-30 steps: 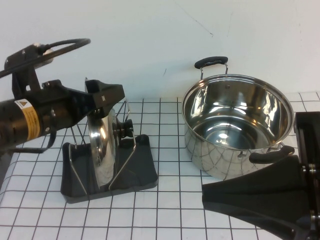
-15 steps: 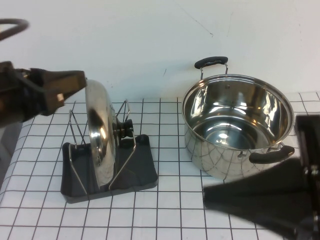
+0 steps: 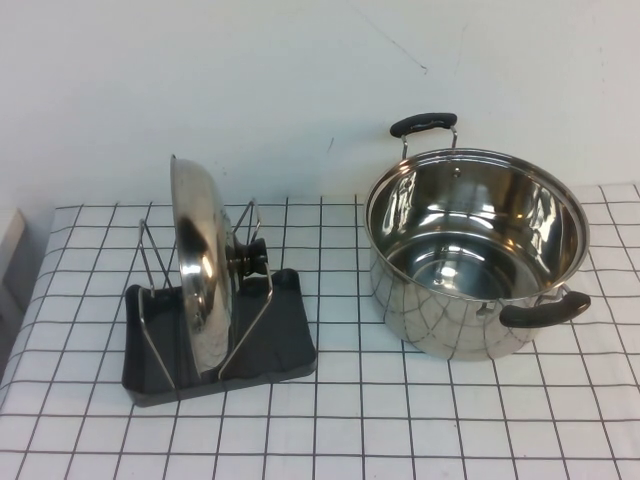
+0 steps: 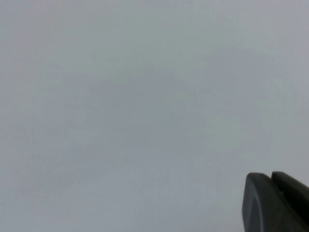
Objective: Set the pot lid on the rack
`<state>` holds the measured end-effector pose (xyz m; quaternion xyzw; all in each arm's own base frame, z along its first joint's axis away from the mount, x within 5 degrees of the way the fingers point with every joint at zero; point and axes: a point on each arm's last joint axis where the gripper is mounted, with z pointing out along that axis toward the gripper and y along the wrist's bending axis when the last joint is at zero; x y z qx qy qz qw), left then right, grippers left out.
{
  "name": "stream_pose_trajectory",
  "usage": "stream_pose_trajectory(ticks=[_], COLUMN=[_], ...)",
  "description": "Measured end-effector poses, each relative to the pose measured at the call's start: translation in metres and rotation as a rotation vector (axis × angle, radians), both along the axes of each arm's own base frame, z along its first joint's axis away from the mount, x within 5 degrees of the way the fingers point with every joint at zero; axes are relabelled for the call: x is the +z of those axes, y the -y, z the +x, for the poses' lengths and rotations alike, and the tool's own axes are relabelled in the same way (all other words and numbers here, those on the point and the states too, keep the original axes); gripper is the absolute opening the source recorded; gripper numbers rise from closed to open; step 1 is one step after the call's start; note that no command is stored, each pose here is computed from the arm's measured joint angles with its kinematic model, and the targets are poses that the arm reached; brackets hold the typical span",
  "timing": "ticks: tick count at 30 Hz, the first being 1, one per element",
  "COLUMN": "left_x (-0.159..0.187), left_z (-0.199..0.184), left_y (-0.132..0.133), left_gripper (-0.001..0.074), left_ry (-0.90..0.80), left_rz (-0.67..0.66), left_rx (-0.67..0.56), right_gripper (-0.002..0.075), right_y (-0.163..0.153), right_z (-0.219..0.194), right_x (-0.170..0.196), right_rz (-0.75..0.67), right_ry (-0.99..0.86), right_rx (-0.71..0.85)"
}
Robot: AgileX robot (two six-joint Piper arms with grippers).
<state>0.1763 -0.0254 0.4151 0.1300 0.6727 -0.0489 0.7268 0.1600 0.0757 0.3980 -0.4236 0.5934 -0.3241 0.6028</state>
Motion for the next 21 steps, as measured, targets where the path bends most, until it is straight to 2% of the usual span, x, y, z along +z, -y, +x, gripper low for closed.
stream_pose_trajectory(ticks=[2, 5, 7, 10, 13, 16, 21], left_x=[-0.004, -0.02, -0.036, -0.06, -0.072, -0.07, -0.06], left_z=[0.002, 0.003, 0.004, -0.002, -0.015, -0.028, -0.052], left_y=[-0.011, -0.019, -0.012, 0.01, 0.031, 0.039, 0.043], left_gripper=[0.0, 0.0, 0.0, -0.0001, -0.0001, -0.0001, -0.0001], left_ry=[0.015, -0.028, -0.089, -0.22, -0.338, -0.386, -0.362], left_rz=[0.011, -0.028, -0.05, -0.104, -0.126, -0.175, -0.207], left_rx=[0.124, 0.202, 0.123, -0.121, -0.384, -0.498, -0.567], right_gripper=[0.0, -0.0001, -0.0001, -0.0001, -0.0001, -0.0001, -0.0001], right_y=[0.02, 0.036, 0.041, 0.05, 0.06, 0.059, 0.045], right_z=[-0.003, -0.02, -0.033, -0.063, -0.092, -0.11, -0.116], right_x=[-0.017, -0.036, -0.039, -0.036, -0.033, -0.042, -0.082], right_rz=[-0.141, -0.16, -0.097, 0.106, 0.298, 0.445, 0.576], right_ry=[-0.201, -0.468, -0.552, -0.618, -0.603, -0.587, -0.638], right_rx=[-0.195, -0.302, -0.281, -0.156, -0.003, 0.148, 0.287])
